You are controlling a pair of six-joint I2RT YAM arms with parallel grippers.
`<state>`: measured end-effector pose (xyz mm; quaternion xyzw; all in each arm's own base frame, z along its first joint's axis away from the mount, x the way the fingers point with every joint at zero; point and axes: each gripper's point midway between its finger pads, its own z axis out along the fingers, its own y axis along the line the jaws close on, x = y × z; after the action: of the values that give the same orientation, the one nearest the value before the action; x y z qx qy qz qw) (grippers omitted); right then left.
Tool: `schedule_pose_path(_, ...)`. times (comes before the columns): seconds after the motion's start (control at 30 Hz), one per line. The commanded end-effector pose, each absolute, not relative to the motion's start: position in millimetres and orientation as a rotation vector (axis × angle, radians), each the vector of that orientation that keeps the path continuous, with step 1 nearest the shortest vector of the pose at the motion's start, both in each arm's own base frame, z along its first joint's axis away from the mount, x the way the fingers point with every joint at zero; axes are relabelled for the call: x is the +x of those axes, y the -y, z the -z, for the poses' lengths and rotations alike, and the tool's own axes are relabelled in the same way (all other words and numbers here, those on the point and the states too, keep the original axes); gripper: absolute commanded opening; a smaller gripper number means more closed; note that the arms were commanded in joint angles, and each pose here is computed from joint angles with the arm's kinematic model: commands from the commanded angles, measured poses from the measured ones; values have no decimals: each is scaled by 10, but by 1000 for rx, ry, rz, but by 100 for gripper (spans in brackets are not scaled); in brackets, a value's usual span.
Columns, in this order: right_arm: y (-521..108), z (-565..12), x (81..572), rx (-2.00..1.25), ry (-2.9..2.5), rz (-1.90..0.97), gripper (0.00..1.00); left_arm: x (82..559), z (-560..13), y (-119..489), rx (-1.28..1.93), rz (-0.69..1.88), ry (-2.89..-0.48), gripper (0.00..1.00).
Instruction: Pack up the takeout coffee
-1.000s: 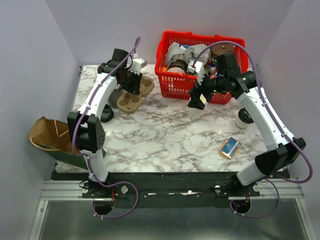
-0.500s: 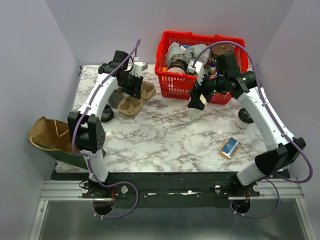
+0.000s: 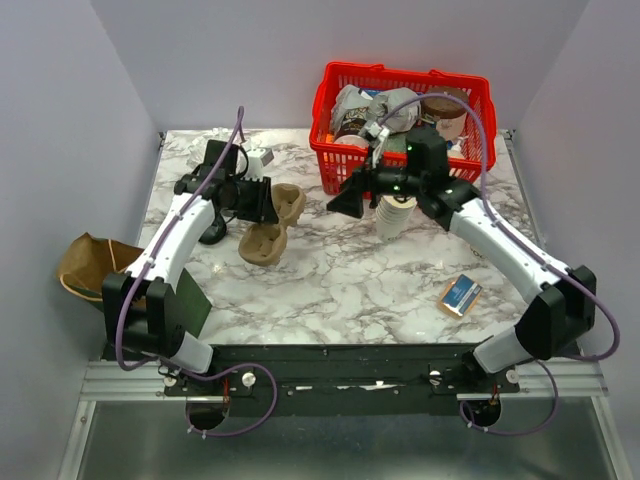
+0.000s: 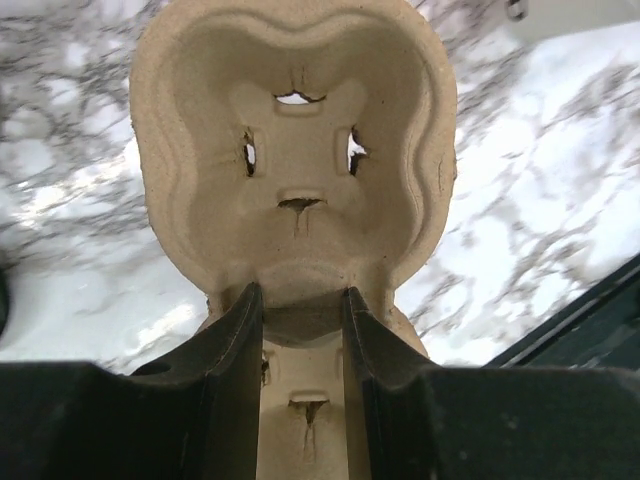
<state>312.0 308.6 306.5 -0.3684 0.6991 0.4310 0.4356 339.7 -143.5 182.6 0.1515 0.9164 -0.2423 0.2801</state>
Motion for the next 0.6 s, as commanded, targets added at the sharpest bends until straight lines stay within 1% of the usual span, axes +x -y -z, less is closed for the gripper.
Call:
schedule_pose_path(0.0, -3518, -2883, 3001, -806, -1766, -1292, 89, 3364, -2020, 1679, 243, 912, -2337, 0)
schedule_pose_path(0.1, -3690, -2685, 2953, -776, -1816, -1365, 89, 3296, -1962, 1630, 181, 934, -2325, 0)
schedule_pose_path(0.2, -3781, -2565, 3030, -714, -1849, -1405, 89, 3244, -1885, 1565, 110, 964, -2351, 0)
schedule_pose_path(0.33, -3838, -2401, 3071, -678, -1912, -1388, 89, 3202, -1831, 1471, 23, 999, -2367, 0)
schedule_pose_path(0.57, -3906, -2060, 3038, -606, -2057, -1415, 89, 3111, -1891, 1507, 22, 1079, -2351, 0)
